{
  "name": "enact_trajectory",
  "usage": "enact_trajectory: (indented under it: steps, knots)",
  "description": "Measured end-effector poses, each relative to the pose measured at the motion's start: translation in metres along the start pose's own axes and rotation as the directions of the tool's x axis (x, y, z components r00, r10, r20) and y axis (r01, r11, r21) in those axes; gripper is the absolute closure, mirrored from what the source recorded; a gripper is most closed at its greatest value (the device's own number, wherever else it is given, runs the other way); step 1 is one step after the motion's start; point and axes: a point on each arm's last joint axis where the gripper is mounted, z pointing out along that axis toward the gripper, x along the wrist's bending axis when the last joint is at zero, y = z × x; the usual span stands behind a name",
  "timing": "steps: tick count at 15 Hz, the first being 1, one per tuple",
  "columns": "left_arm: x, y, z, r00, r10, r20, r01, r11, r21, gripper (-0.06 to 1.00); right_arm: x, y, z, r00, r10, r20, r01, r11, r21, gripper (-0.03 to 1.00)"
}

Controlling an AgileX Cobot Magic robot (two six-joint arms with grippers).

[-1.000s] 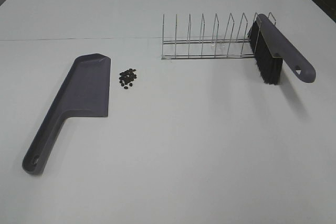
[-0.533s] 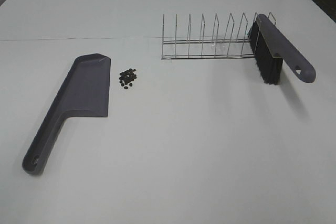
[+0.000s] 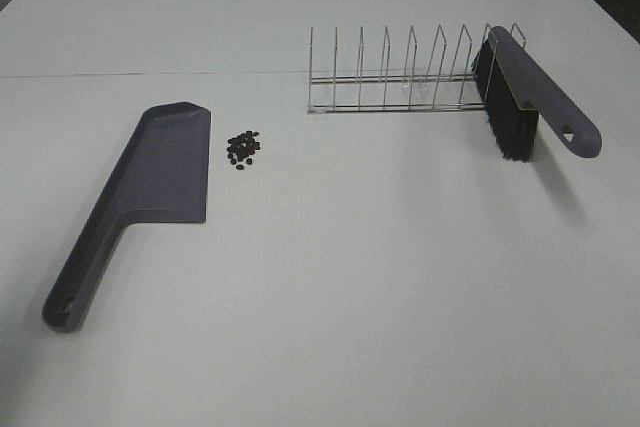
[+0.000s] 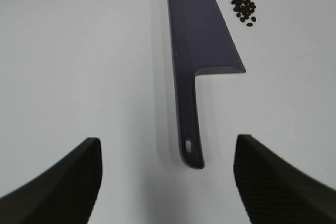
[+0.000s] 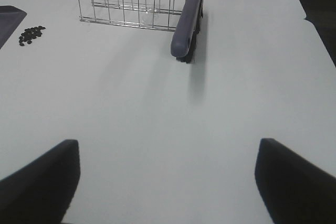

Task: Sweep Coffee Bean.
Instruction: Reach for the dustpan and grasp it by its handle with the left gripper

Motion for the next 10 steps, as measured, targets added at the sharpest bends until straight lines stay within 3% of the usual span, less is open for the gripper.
enact_trajectory:
  steps: [3,5,7,8,10]
  knots:
    - [0.0,0.035,0.04,0.998,-0.05,0.032,0.046,0.992,0.12,0.29,0.0,0.0,0.0,1.0,0.0,0.0,0.0,1.0,0.0,0.21]
    - [0.002,0.052,0.076,0.996,-0.083,0.038,0.071,0.967,0.244,0.29,0.0,0.0,0.0,1.0,0.0,0.0,0.0,1.0,0.0,0.21]
    - [0.005,0.06,0.11,0.995,-0.098,0.033,0.079,0.927,0.366,0.29,0.0,0.0,0.0,1.0,0.0,0.0,0.0,1.0,0.0,0.21]
    - [0.003,0.058,0.145,0.995,-0.092,0.036,0.066,0.889,0.453,0.29,0.0,0.0,0.0,1.0,0.0,0.0,0.0,1.0,0.0,0.21]
    - [-0.005,0.046,0.174,0.996,-0.089,0.031,0.058,0.84,0.54,0.29,0.0,0.0,0.0,1.0,0.0,0.0,0.0,1.0,0.0,0.21]
